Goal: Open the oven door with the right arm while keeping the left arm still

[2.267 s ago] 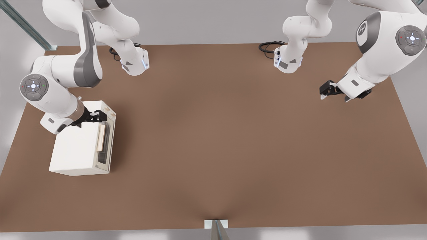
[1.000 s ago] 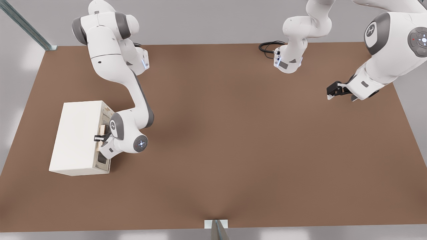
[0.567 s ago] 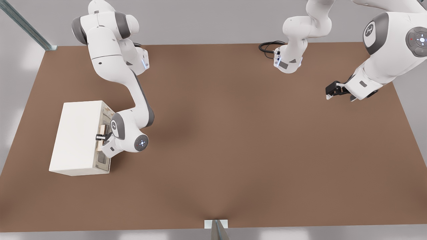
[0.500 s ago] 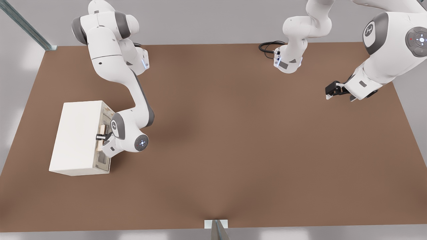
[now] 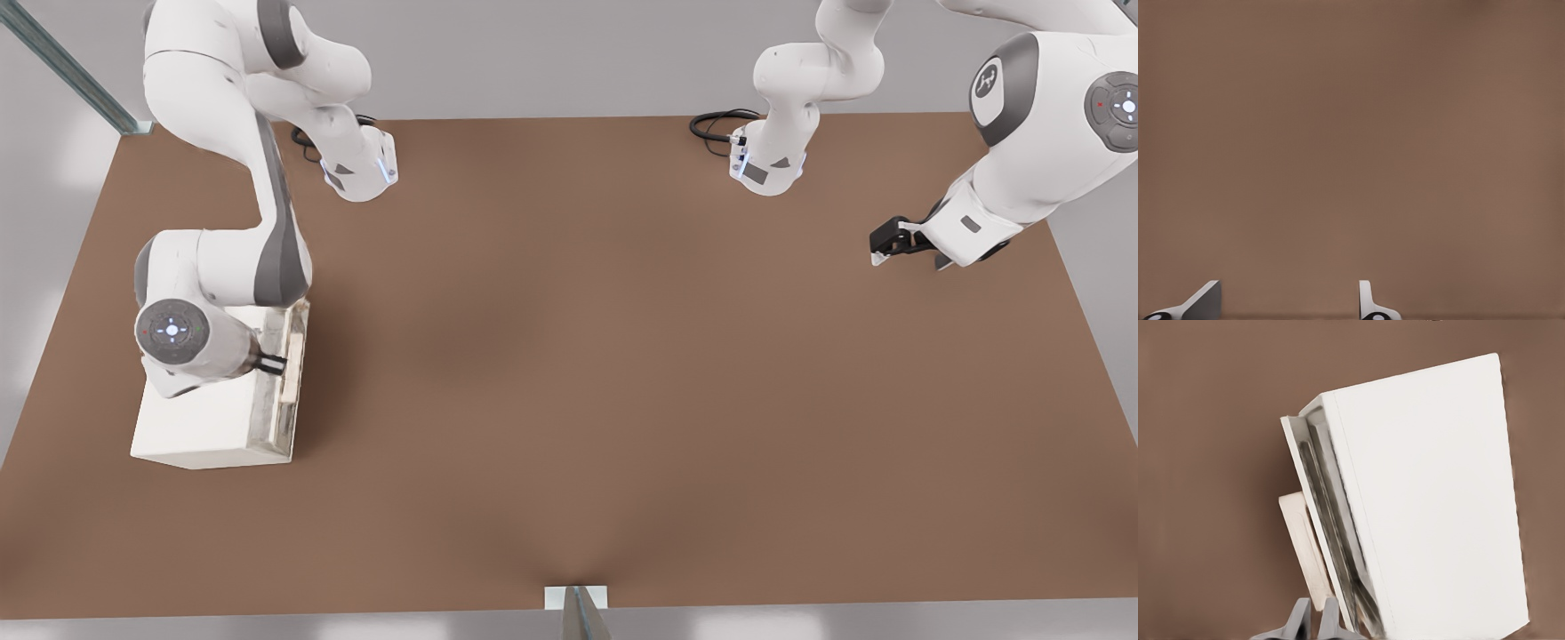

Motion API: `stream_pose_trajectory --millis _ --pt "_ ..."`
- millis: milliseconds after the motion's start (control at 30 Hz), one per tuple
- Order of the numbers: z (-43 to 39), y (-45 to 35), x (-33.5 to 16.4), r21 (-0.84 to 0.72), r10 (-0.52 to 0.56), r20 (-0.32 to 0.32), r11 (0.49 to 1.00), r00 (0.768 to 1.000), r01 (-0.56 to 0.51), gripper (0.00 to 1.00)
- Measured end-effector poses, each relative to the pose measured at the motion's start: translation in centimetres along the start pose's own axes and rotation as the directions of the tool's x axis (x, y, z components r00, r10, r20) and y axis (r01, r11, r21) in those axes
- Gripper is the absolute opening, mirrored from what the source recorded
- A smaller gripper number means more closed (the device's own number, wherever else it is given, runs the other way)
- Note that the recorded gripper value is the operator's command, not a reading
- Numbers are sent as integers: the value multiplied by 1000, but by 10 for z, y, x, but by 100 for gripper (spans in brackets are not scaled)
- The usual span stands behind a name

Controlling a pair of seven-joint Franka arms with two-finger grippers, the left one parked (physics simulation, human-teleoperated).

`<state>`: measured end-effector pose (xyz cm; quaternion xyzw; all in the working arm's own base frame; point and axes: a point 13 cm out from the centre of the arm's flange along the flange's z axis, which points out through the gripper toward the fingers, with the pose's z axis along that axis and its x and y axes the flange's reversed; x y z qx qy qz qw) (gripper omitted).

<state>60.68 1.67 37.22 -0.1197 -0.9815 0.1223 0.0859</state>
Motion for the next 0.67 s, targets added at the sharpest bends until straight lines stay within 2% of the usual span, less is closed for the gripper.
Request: stream_pose_trajectory --millis 67,233,667 --pt "-34 -3 15 -88 -14 20 996 1000 16 100" --pt "-61 0 24 -196 -70 33 978 997 75 100" --pt "-66 11 30 -246 -205 52 946 977 212 100"
